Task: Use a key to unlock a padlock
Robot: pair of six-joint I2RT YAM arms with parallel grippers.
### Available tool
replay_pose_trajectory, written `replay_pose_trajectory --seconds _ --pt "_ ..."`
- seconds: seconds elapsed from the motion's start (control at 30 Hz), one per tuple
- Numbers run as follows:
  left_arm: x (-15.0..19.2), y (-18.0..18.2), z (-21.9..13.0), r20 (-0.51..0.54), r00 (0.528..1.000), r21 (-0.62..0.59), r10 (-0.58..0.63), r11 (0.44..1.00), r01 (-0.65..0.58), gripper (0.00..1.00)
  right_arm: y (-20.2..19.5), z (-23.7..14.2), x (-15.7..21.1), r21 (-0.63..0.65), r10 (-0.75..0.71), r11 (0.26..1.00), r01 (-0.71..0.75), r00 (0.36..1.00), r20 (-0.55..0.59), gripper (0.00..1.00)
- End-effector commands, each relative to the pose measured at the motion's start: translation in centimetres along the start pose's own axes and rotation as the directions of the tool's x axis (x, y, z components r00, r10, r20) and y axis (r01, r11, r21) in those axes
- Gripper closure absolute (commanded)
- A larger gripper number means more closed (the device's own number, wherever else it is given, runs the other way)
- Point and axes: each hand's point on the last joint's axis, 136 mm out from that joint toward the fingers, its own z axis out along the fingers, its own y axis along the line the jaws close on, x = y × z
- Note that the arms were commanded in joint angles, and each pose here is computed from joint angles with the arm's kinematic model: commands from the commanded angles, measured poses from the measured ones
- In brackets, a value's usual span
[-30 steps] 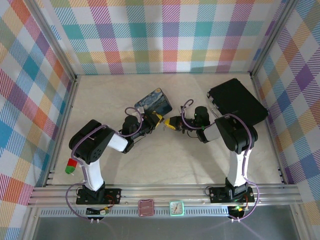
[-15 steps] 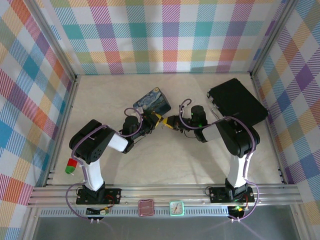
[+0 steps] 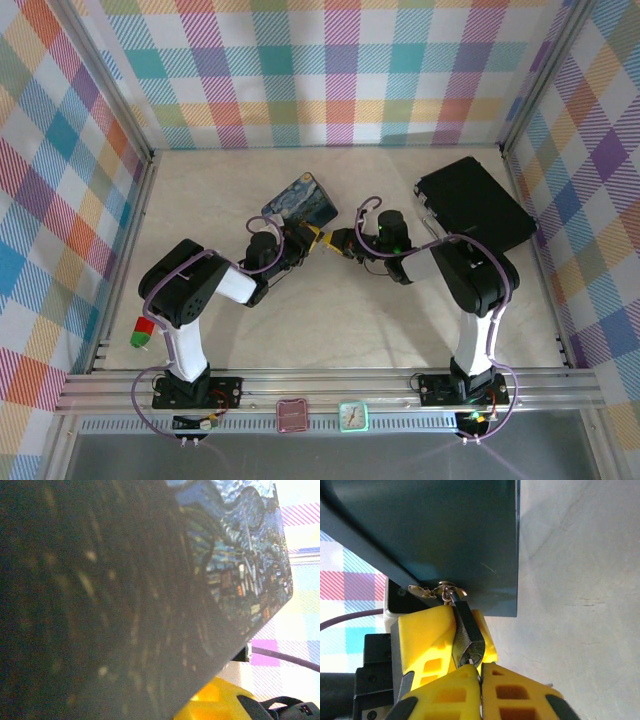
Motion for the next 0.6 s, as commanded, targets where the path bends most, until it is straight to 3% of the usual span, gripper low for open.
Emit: replay_pose_trajectory --seconds 0.0,0.27,0.57 --pt "-0.3 -1.6 0.5 0.02 0.998 0.062 0.056 0.996 -0.057 1.0 -1.3 -2.0 -1.9 0.102 -0.03 0.995 0.016 0.99 0.137 0.86" --pt "-3.4 -1.5 2.4 0.152 0.987 0.045 0.056 0.997 -0.064 1.0 -2.4 -4.3 -0.6 0.187 -0.069 0.981 0.043 0.988 0.136 0.74" --pt "-2.7 -2.3 2.5 0.117 0.992 0.067 0.05 0.996 -0.058 1.0 0.1 -3.6 -1.8 0.109 -0.216 0.973 0.202 0.966 0.144 0.61"
